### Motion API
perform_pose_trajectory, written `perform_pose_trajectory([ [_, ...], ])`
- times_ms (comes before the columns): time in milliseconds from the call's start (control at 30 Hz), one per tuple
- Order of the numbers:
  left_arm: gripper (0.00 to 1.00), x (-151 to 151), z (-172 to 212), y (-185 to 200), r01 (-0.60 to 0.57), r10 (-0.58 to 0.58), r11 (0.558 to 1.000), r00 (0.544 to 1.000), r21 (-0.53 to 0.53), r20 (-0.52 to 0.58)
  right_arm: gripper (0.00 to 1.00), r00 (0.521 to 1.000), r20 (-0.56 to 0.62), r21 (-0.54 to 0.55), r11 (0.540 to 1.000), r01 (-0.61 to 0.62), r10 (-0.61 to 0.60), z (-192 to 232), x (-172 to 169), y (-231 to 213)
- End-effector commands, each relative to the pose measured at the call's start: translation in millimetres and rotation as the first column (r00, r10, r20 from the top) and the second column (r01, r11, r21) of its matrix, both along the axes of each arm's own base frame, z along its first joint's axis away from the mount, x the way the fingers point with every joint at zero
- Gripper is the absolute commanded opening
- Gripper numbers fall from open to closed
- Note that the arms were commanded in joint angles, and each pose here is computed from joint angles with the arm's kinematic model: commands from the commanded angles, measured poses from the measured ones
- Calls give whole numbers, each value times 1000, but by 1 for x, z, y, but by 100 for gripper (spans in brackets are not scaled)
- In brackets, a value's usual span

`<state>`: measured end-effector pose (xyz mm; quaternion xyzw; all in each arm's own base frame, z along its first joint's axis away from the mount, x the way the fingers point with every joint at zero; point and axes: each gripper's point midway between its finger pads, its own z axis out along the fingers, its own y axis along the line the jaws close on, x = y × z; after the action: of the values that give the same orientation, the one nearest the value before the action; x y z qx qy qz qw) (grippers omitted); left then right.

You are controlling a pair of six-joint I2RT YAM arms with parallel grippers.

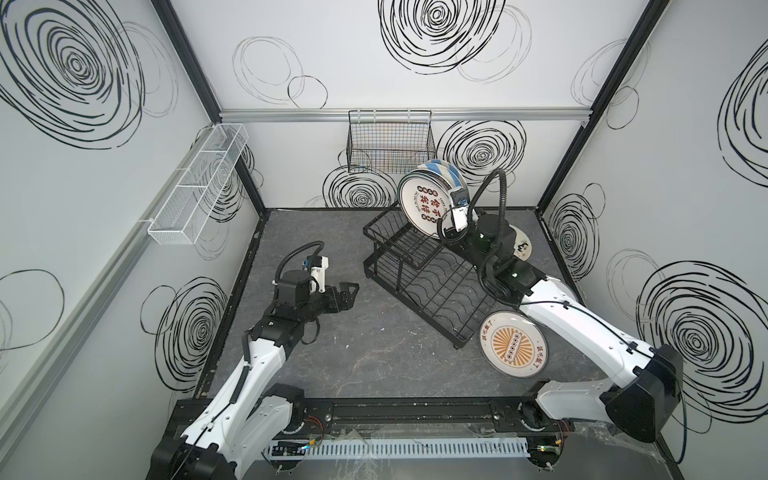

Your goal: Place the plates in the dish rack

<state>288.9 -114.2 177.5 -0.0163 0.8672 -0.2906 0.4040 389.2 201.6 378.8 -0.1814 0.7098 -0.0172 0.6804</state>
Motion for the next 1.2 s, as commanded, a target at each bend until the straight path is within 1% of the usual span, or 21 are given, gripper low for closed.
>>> perform_pose_trajectory([
  [0,96,4,5,-5,18,-18,1000,999,-11,33,0,998,64,41,999,-23,20,28,0,6],
  [100,96,4,5,-5,17,-17,1000,999,-11,35,0,997,72,43,999,-17,14,34,2,9],
  [300,96,5,6,-5,20,-19,1000,999,-10,36,0,990,139,77,997,6,-17,79,-4,3],
  [467,96,5,6,-6,24,-24,1000,999,-9,38,0,986,168,90,996,0,-16,99,-13,4],
  [667,96,3,4,-6,26,-25,1000,999,-8,33,0,987,157,84,996,12,-25,91,-19,1],
  [967,96,2,4,-5,24,-24,1000,999,-4,31,0,990,120,40,996,74,-79,61,-13,-11],
  [1167,96,1,3,-5,22,-22,1000,999,1,30,0,989,120,40,996,78,-83,58,-10,-14],
])
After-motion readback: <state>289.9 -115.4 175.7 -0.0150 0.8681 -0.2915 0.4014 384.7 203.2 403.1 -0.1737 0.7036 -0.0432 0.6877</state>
